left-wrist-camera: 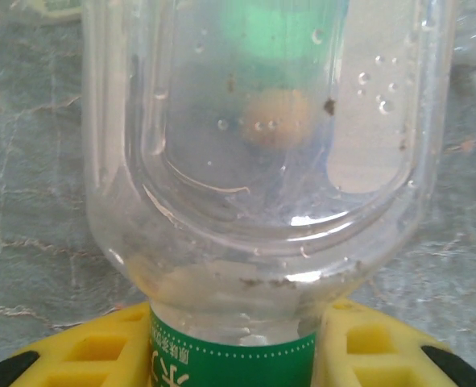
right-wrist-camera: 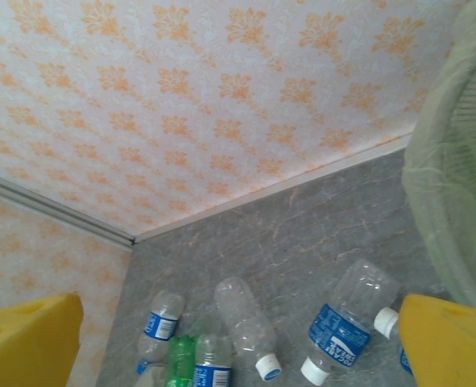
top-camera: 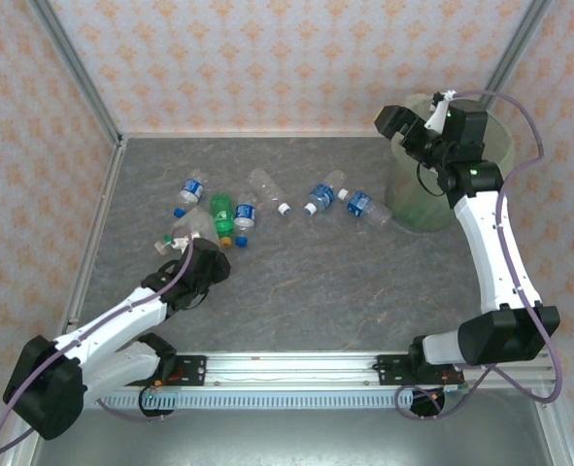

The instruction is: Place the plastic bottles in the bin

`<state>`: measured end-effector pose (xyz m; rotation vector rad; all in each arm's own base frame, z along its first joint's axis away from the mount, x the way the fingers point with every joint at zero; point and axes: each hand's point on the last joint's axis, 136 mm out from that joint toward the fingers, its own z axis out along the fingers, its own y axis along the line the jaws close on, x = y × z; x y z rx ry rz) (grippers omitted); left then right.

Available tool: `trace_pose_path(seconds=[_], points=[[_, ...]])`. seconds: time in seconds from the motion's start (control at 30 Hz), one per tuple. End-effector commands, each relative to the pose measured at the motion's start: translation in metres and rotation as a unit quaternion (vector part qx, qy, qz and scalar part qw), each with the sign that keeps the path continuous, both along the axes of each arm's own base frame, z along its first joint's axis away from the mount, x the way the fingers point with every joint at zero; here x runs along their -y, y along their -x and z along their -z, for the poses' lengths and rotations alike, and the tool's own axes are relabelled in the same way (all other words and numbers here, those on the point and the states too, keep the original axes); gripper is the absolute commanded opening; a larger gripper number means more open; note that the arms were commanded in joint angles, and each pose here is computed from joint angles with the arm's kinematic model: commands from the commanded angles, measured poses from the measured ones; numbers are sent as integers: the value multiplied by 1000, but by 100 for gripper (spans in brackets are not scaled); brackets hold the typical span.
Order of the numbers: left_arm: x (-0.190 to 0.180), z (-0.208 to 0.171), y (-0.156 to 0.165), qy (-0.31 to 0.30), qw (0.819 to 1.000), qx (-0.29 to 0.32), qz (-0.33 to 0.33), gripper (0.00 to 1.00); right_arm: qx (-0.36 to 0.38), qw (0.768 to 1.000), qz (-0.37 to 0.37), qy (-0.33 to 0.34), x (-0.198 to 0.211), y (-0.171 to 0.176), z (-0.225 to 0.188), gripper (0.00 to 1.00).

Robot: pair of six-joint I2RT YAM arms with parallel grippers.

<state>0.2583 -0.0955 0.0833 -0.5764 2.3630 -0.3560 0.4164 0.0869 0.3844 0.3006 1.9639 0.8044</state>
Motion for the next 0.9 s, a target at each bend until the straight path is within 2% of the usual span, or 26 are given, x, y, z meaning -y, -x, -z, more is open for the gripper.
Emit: trace_pose_path(seconds=[0.0,0.17,0.27,0.5,0.87], points=[[8,-29,-8,-1,999,40,26,32,45,998,-28,-43,-13,9,-31,100],[19,-73,-21,0,993,101,60,32,45,992,-74,-94,-30,13,-38,100],[27,-96,-28,-2,988,131,81,31,48,990,-77,-108,-32,13,-40,100],[55,-145,-43,7,971,199,135,31,41,990,-91,-104,-42,19,-39,100],[128,-208,-56,25,936,264,233,30,25,991,-118,-60,-71,39,-32,97]])
